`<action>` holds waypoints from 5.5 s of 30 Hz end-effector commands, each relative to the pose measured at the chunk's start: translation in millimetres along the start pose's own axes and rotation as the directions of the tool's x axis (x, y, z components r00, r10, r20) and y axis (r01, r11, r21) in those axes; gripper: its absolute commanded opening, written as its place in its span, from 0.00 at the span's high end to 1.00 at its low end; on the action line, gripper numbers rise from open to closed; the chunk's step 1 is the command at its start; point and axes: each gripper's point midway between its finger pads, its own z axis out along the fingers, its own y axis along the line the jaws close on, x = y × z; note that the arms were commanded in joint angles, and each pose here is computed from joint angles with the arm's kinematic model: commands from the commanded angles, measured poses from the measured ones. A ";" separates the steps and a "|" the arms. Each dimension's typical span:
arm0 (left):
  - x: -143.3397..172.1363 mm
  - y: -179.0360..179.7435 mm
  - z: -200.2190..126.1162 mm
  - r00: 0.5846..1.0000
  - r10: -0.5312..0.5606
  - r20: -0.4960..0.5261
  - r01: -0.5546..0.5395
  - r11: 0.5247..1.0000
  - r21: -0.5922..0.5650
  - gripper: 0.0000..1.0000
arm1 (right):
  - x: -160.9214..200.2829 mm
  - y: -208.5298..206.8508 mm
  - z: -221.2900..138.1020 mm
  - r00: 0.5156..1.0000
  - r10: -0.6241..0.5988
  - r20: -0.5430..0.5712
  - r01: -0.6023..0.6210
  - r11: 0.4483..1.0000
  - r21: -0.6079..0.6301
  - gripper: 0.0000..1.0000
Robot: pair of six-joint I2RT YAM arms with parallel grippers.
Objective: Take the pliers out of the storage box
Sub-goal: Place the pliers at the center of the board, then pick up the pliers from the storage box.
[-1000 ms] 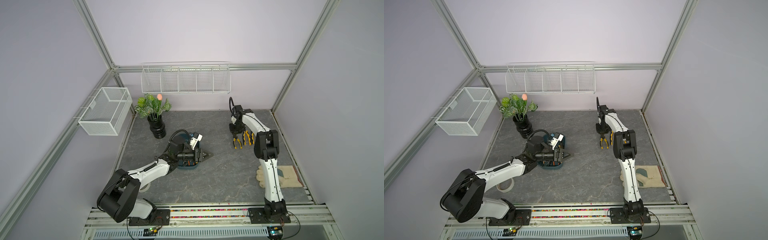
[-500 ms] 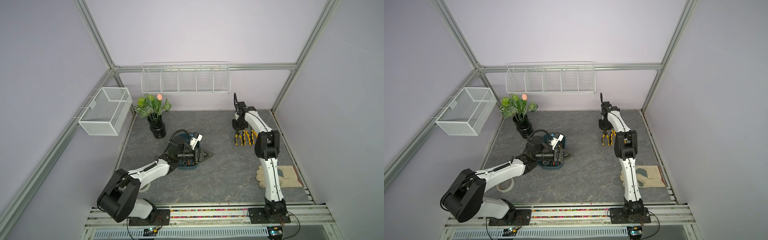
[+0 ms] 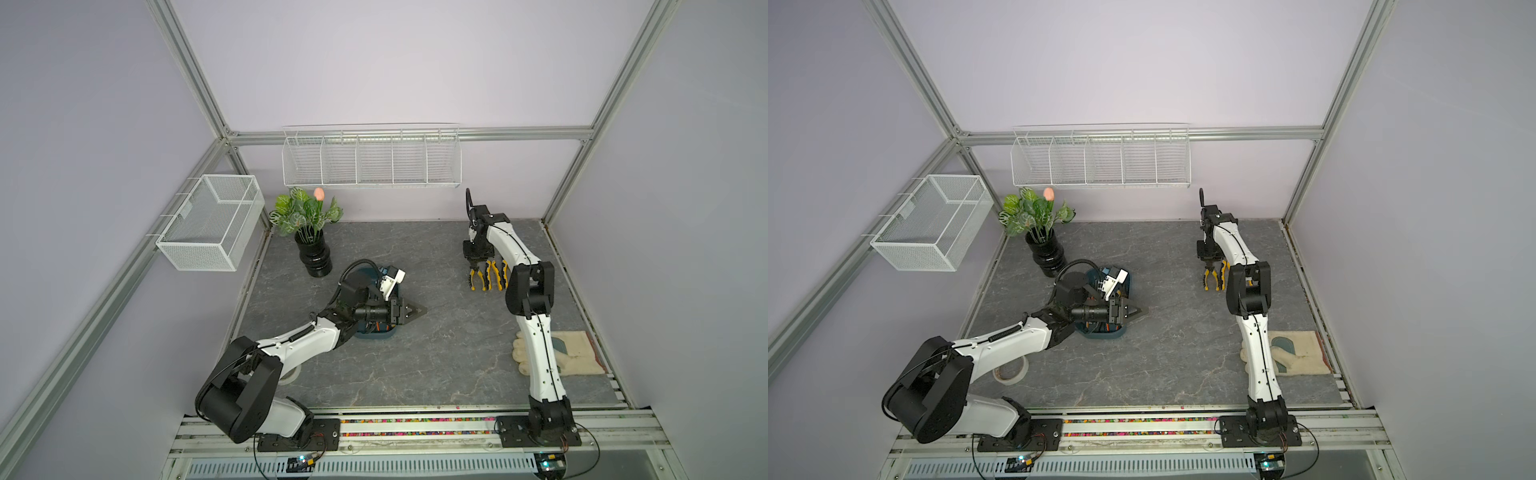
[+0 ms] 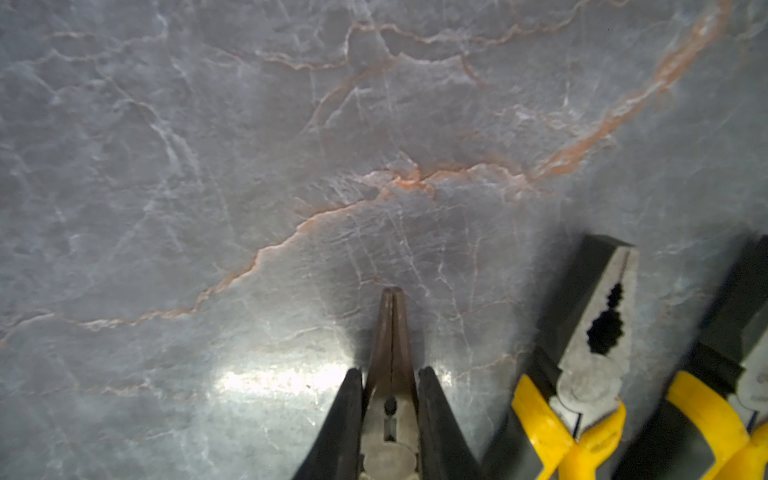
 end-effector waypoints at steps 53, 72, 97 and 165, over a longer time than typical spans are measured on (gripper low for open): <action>-9.4 125.9 -25.6 0.967 -0.243 0.075 0.244 0.802 -0.545 0.42 | 96.1 67.9 -101.2 0.977 -0.091 0.194 0.123 0.980 -0.158 0.52; -12.2 129.3 -17.1 0.968 -0.243 0.057 0.233 0.796 -0.558 1.00 | 100.1 68.2 -90.4 0.979 -0.100 0.176 0.127 0.980 -0.155 0.53; -74.2 -24.9 -52.2 0.971 -0.020 0.238 0.008 0.999 0.051 1.00 | 107.2 106.8 -129.2 0.955 -0.109 0.274 0.202 0.920 -0.336 0.52; -69.8 -70.1 -33.1 0.978 -0.112 0.174 0.030 0.909 0.416 1.00 | 91.9 226.3 -292.8 0.901 0.123 0.416 0.383 0.223 -0.896 0.62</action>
